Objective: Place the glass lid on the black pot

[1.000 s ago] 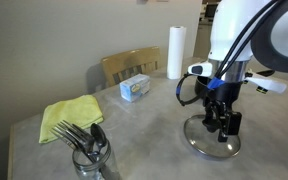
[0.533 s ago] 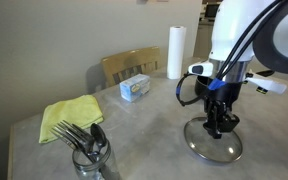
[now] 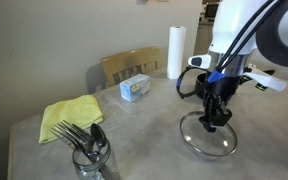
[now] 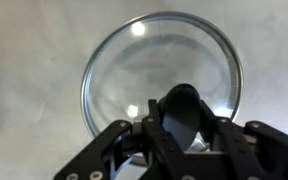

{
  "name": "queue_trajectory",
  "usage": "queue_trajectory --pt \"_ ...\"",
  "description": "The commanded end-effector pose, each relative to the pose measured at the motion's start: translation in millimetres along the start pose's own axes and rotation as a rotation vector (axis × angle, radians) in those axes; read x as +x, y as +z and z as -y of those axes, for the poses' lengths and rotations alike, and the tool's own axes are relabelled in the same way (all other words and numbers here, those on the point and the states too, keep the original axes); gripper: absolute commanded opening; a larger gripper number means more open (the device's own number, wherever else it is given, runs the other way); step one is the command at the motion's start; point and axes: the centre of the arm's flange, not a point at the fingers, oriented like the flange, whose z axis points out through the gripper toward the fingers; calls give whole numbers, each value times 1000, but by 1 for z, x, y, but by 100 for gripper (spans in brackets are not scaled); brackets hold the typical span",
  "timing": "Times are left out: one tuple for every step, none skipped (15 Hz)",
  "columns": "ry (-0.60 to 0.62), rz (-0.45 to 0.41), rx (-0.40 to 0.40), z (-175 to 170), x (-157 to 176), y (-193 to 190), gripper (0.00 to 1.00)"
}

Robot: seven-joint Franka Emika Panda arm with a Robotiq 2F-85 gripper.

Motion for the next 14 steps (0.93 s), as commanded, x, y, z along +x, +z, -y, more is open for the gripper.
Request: queue_trajectory --pt "82 -15 -43 7 5 -52 15" --pt "96 -24 -47 7 7 -63 15" --pt "109 -29 -47 6 10 -75 15" --pt "117 -36 -54 3 11 -86 15" --pt "124 -44 -63 -2 11 -95 15" --pt "124 -53 -70 -9 11 -104 15" --pt "121 -65 -80 -22 10 -112 15" --pt "125 -74 -90 -34 9 -119 15" --pt "126 -84 -97 -54 6 -124 15" --pt "124 -92 -109 -74 3 -128 15" --pt "119 -99 -114 -92 -1 -131 15" --pt "115 -104 -116 -113 -7 -135 15" --pt "112 -109 -117 -132 -13 -138 15" --pt "115 -107 -119 -149 -18 -140 15"
